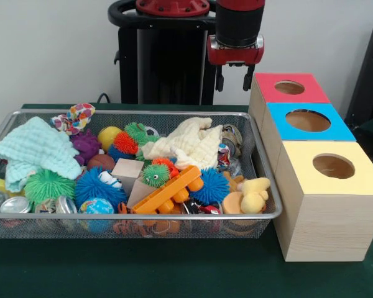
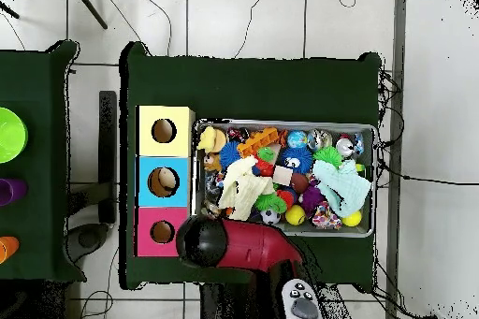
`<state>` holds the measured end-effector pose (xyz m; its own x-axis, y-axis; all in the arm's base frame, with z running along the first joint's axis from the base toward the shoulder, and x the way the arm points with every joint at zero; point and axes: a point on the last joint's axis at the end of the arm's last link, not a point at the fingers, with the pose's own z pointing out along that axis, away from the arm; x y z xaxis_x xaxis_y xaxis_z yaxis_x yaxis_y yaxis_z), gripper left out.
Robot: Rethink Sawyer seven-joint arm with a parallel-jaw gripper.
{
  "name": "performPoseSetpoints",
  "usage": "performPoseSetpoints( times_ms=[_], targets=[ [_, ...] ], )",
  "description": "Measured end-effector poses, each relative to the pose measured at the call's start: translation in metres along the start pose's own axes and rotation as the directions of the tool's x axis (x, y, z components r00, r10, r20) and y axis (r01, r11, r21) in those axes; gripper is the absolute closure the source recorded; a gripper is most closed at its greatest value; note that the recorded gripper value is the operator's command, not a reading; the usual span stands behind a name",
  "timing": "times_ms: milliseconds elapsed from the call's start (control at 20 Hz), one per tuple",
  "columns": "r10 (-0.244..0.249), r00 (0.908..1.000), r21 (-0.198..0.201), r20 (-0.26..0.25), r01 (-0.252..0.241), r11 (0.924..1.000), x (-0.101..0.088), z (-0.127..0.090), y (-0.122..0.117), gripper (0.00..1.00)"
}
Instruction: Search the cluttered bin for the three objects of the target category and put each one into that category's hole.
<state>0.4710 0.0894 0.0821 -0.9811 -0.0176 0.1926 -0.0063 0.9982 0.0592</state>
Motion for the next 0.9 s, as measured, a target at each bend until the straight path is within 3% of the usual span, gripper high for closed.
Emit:
performPoseSetpoints(
  times_ms=[900],
  targets=[
    [0.032, 0.9994, -0.021, -0.015, -0.032, 0.9993, -0.003, 0.008, -0.014, 0.00]
  ],
)
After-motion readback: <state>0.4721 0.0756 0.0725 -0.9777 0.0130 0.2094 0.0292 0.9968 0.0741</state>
